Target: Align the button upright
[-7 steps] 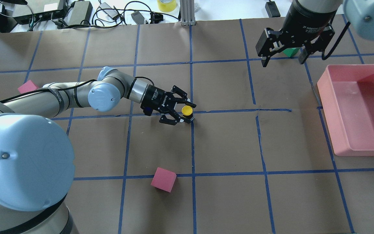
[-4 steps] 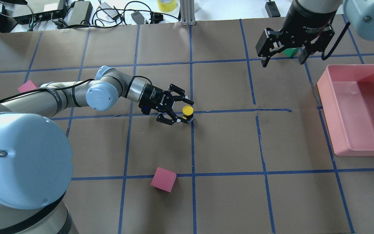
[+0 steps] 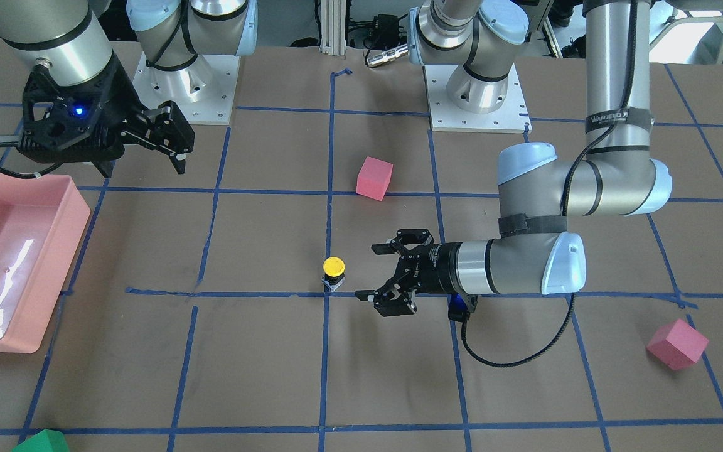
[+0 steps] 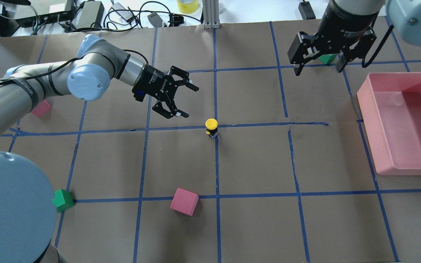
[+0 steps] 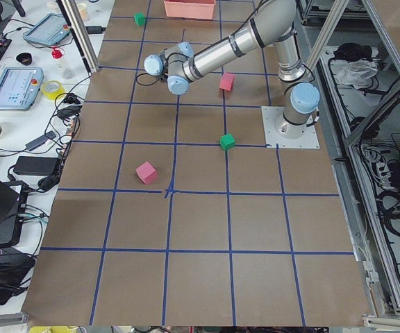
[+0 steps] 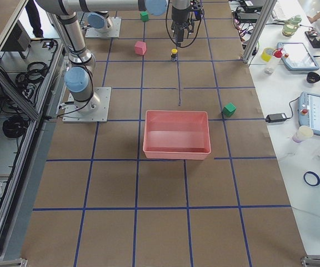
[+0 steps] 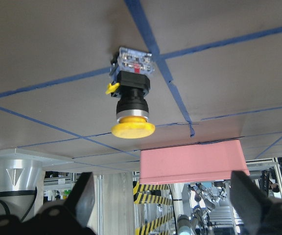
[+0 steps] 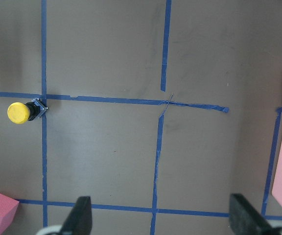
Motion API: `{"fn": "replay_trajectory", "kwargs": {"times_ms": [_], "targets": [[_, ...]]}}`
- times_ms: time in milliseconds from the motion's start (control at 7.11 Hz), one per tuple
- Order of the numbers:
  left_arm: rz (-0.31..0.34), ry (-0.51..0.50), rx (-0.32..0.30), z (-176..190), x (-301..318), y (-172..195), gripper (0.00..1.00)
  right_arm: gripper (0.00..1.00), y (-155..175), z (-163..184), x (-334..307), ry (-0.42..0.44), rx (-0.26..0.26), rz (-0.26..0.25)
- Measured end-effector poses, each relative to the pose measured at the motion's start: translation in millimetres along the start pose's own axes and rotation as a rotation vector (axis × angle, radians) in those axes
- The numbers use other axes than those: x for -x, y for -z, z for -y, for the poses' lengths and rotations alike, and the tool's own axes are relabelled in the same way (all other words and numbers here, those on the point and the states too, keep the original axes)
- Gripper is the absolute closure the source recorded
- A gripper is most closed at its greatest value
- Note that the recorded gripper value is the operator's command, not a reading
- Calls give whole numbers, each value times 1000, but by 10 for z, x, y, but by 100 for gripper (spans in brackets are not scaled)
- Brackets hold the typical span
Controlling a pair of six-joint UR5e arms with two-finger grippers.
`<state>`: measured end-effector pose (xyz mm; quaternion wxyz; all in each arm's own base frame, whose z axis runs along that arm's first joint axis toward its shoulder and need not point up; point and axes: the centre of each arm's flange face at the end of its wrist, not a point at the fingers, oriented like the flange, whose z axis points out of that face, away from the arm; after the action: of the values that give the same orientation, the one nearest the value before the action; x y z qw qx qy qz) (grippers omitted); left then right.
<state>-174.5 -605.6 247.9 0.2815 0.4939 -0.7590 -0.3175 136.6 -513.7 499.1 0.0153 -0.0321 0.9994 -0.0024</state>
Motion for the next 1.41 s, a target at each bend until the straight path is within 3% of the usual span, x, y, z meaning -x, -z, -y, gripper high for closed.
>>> {"fn": "replay_trajectory", "kwargs": {"times_ms": [281,563,704,985,1407], "targets": [[69,-258,-230,-246,73,499,0,0,0,0,0,0,0,0],[273,-607,-488,-438,261,1038,0,0,-1,0,0,0,0,0],[367,-746,-588,-625,325,1310,0,0,-1,0,0,0,0,0],[408,-897,-709,-1137,427,1743,0,0,-1,0,0,0,0,0],[423,-941,-807,-1586,664,2028,0,0,-1,0,0,0,0,0]]}}
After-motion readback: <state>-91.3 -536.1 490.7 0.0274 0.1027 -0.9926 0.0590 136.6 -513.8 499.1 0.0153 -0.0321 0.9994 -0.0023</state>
